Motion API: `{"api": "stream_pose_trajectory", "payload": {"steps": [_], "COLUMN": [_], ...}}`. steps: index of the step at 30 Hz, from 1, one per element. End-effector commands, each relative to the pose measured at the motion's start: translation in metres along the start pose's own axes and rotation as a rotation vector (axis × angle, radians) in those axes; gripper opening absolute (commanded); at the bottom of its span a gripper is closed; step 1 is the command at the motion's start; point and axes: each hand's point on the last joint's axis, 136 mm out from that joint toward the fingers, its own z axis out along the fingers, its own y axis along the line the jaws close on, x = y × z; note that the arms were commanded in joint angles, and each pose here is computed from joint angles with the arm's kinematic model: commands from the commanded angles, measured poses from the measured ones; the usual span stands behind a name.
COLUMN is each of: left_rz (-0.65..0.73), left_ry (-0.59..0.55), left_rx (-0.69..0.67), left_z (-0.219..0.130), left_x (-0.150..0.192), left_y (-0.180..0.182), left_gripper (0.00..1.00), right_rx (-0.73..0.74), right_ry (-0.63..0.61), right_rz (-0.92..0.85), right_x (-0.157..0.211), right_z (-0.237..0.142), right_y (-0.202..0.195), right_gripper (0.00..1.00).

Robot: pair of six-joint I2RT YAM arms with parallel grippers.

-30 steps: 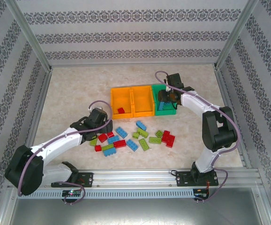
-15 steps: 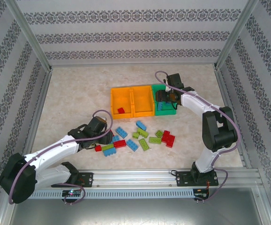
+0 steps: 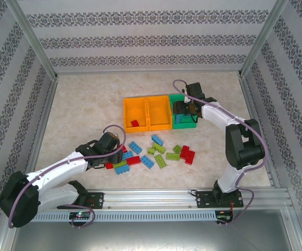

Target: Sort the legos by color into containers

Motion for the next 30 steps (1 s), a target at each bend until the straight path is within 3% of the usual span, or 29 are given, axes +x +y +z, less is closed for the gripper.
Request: {"api": "stream_pose_trajectory", "payload": {"steps": [1,18,30], "left_rz": [0.002,0.056,0.079], "left_ry": [0.047,0.063,0.091], "left_rx": [-0.046,-0.093,-0.091], "left_z": [0.0,0.009,0.018], "left_x": [0.01,-0.005,-0.005], "left_y": [0.006,0.001,-0.004], "left_gripper": [0.62,0.67,0.58], "right_rx": [-0.017,-0.021,-0.031], "right_ry": [-0.014,-0.003,-0.001], "right_rz": [0.021,0.022,0.041], "right_x": [-0.001,0.001,0.003], "right_z": [-0.011,-0.008,-0.008], "right_y": [-0.001,-0.002,-0.008], "right_gripper": [0.71,0.72,0.73]}}
